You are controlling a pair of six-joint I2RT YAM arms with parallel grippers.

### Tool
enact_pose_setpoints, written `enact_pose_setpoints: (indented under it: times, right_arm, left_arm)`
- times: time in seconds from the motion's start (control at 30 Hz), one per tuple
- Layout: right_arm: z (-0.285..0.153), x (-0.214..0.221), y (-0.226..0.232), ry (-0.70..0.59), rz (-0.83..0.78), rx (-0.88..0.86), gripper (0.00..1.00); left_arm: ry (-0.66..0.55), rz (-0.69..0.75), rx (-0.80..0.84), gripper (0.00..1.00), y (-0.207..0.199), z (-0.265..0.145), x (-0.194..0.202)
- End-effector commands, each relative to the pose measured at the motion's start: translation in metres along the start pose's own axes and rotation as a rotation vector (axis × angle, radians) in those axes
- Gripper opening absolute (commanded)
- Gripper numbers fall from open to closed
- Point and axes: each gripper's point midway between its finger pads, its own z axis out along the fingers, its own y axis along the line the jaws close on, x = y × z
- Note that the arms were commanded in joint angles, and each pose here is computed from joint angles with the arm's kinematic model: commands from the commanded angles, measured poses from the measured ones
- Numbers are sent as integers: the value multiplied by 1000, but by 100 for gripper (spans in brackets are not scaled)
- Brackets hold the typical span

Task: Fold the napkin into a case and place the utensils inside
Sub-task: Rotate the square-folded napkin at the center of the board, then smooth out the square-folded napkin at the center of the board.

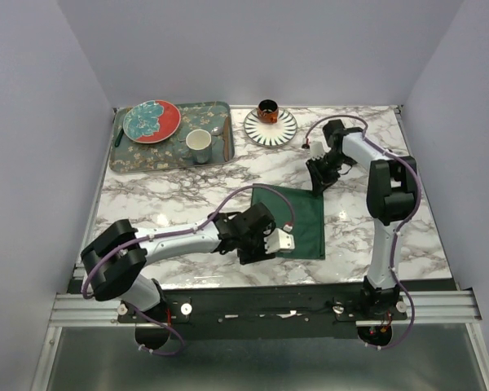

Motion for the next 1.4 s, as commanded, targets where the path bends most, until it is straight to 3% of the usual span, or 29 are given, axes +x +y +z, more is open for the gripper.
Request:
enact_pose_setpoints:
  times: [0.0, 0.27, 0.4, 0.47, 0.63, 0.73, 0.9, 1.37]
  right_arm:
    - [-7, 28, -5, 57, -33, 69, 30]
    - [-7, 68, 22, 113, 29, -5, 27]
    - [-7, 77, 57, 111, 154, -154, 46]
    - [-10, 83, 74, 129, 205, -230, 50]
    - [-35, 95, 87, 117, 234, -240, 53]
    - [-52, 88, 74, 57, 182, -135, 53]
    - [-50, 71, 51, 33, 126, -48, 50]
    - [-15, 71, 45, 114, 176, -115, 42]
  left_arm:
    - [110, 101, -151, 49, 31, 17, 35]
    - [183, 10, -313, 41, 92, 4, 94]
    - [185, -57, -369, 40, 129, -11, 109]
    - [172, -47, -376, 46, 138, -20, 109]
    - [15, -28, -266, 68, 120, -49, 85]
    - [-91, -37, -226, 73, 101, -74, 61]
    - [-143, -145, -222, 76, 93, -91, 37]
    - [-130, -183, -248, 78, 100, -100, 18]
